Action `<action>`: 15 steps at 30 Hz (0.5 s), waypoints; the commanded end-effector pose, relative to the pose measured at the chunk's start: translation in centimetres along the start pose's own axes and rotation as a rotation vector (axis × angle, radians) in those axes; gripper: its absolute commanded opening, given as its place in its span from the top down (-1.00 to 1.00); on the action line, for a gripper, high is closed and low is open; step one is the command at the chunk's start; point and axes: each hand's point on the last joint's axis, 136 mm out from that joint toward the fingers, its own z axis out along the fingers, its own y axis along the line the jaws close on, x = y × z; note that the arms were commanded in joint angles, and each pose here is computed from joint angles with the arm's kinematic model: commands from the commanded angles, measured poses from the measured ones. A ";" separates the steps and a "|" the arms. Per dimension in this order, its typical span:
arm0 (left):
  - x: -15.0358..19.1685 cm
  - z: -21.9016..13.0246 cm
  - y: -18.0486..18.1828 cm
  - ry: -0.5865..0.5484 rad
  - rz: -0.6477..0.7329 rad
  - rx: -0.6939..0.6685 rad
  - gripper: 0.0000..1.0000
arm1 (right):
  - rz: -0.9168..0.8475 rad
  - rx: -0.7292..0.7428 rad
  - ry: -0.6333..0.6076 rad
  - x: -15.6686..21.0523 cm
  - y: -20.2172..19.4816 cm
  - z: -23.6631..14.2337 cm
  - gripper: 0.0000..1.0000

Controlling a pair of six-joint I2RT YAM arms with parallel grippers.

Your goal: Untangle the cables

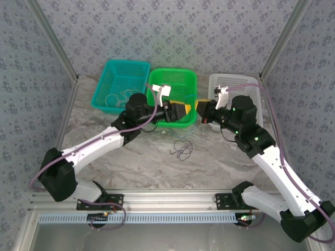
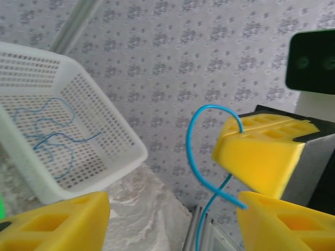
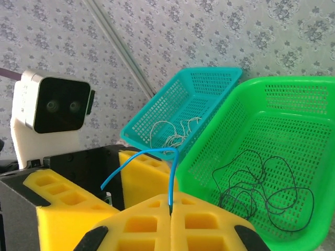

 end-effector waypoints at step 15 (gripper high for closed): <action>-4.5 -0.1 -4.3 -0.145 0.061 0.147 0.42 | -0.015 -0.097 0.035 0.9 1.4 0.3 1.00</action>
